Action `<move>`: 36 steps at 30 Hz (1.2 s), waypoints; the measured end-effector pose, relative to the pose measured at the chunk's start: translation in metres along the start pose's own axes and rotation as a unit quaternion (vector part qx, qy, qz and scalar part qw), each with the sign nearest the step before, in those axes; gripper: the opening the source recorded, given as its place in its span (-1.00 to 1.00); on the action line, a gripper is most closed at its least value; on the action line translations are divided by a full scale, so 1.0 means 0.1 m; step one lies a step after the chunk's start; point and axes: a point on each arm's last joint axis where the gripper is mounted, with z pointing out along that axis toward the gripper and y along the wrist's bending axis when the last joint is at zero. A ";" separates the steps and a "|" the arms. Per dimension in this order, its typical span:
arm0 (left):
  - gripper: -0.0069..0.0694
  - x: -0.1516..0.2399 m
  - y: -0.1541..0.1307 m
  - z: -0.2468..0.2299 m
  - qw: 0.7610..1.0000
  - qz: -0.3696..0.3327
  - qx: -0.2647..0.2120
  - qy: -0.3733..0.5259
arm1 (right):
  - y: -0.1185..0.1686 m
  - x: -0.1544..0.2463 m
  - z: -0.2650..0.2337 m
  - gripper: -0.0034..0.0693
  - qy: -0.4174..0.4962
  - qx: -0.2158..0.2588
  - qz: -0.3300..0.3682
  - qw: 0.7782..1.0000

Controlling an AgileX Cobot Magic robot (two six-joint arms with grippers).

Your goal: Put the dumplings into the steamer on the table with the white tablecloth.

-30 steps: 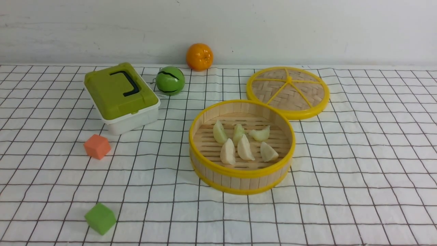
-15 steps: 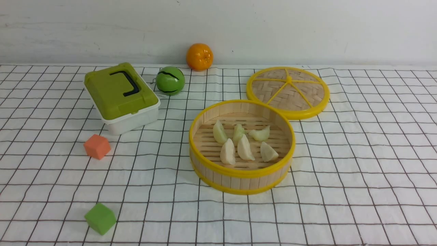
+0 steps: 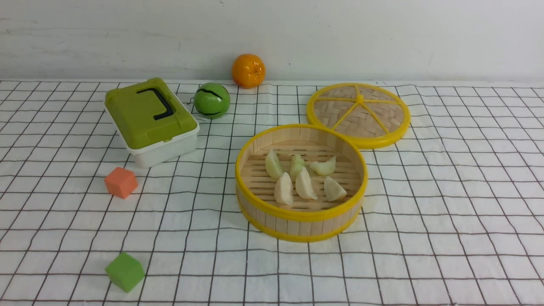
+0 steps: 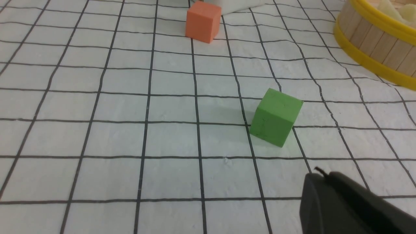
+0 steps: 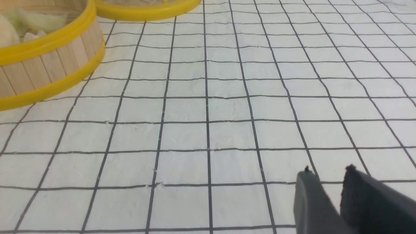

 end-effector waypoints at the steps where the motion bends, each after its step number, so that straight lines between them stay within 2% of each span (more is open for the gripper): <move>1: -0.82 0.00 0.00 0.00 1.000 0.000 0.000 0.000 | 0.00 0.00 0.00 -0.48 0.000 0.000 0.000 1.000; 36: -0.77 0.00 0.00 0.00 1.000 0.000 0.000 0.000 | 0.00 0.00 0.00 -0.44 0.000 0.000 0.000 1.000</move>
